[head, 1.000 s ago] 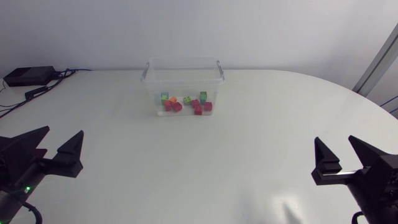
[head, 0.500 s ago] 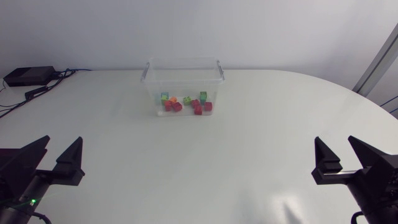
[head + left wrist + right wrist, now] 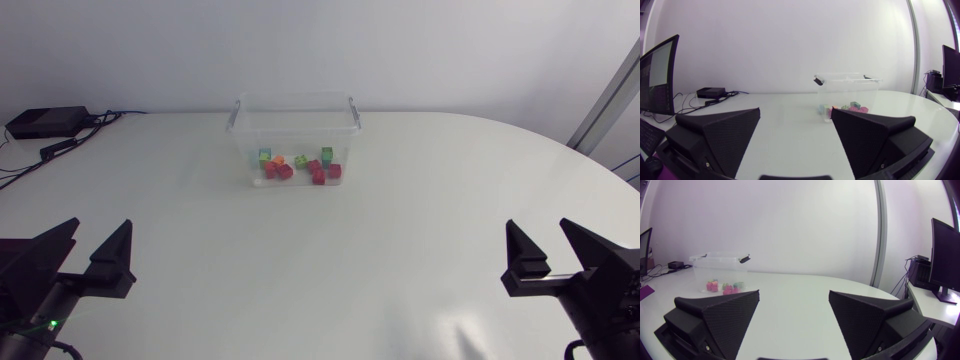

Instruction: Place the duplo bricks in the container

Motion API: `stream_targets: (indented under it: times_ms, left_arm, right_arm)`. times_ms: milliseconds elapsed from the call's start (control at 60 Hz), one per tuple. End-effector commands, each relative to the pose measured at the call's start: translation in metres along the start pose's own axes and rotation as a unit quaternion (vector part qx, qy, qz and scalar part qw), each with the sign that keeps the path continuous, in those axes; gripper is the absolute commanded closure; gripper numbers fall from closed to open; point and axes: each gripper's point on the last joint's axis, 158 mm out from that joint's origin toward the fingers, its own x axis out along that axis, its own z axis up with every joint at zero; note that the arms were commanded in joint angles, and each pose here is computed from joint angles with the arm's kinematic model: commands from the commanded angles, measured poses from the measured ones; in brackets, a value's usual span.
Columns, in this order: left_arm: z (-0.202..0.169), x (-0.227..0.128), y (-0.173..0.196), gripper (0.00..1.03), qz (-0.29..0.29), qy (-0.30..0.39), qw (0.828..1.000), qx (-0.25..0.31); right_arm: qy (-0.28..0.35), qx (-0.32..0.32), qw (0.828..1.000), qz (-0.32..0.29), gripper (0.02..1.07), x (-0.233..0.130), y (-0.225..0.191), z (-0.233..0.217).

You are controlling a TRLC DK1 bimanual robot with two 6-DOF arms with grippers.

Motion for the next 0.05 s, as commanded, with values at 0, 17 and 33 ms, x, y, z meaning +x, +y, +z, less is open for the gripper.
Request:
stream_targets:
  times_ms: [0, 17, 33]
  left_arm:
    - [-0.0060, 0.0008, 0.0004, 0.04, 0.001, 0.002, 1.000, -0.013]
    - [-0.0060, 0.0008, 0.0004, 0.04, 0.001, 0.002, 1.000, -0.013]
    - [-0.0060, 0.0008, 0.0004, 0.04, 0.001, 0.002, 1.000, -0.013]
  right_arm:
    - [-0.001, 0.012, 1.000, 0.002, 0.07, 0.0010, 0.0014, -0.0045]
    - [-0.001, 0.012, 1.000, 0.002, 0.07, 0.0010, 0.0014, -0.0045]
    - [-0.001, 0.012, 1.000, 0.002, 0.07, 0.0010, 0.0014, -0.0045]
